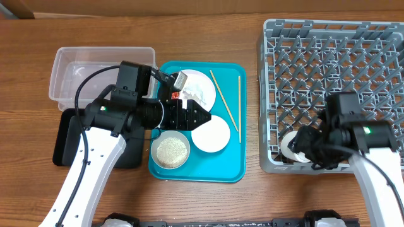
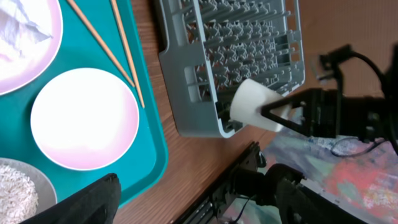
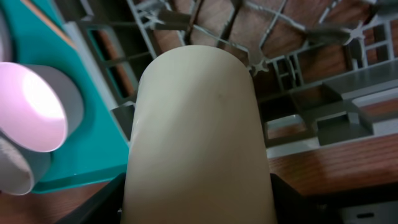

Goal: Sort waste into correct bins and load items into the dishwasher
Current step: 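Place the white cup upside down in the grey dish rack with right gripper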

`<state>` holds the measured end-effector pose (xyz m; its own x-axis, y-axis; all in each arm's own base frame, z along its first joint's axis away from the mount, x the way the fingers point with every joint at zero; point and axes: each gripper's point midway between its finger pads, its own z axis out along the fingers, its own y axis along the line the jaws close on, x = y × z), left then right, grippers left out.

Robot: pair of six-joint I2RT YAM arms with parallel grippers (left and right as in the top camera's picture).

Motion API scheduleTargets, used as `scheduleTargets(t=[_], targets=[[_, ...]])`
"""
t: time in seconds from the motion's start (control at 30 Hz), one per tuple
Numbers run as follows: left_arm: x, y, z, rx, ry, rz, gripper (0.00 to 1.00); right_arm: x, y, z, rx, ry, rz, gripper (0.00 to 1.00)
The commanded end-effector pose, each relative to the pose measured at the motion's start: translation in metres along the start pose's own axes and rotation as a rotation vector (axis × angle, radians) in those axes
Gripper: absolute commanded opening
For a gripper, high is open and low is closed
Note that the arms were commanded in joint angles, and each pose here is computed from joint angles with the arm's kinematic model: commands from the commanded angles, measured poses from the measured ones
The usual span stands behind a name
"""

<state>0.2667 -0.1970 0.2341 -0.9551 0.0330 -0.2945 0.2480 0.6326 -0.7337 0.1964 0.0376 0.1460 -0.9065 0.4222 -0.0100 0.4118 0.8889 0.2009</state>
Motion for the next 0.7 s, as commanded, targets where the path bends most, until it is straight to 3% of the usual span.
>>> scheduleTargets(t=[0.0, 0.13, 0.3, 0.4, 0.67], targets=[[0.004, 0.000, 0.000, -0.012, 0.015, 0.044, 0.80, -0.012, 0.002, 0.003, 0.016, 0.002, 0.009, 0.67], [0.009, 0.015, -0.001, -0.100, 0.026, 0.019, 0.78, -0.029, 0.017, -0.005, -0.050, -0.081, -0.009, 0.71], [0.020, 0.039, 0.000, -0.280, 0.049, -0.007, 0.74, -0.044, 0.039, -0.054, -0.178, -0.262, -0.053, 0.91], [0.026, 0.044, 0.003, -0.348, 0.064, 0.009, 0.75, -0.039, 0.042, -0.077, -0.209, -0.321, -0.067, 0.83], [0.037, 0.044, 0.014, -0.471, 0.077, 0.064, 0.75, -0.019, 0.048, -0.083, -0.250, -0.295, -0.153, 0.87]])
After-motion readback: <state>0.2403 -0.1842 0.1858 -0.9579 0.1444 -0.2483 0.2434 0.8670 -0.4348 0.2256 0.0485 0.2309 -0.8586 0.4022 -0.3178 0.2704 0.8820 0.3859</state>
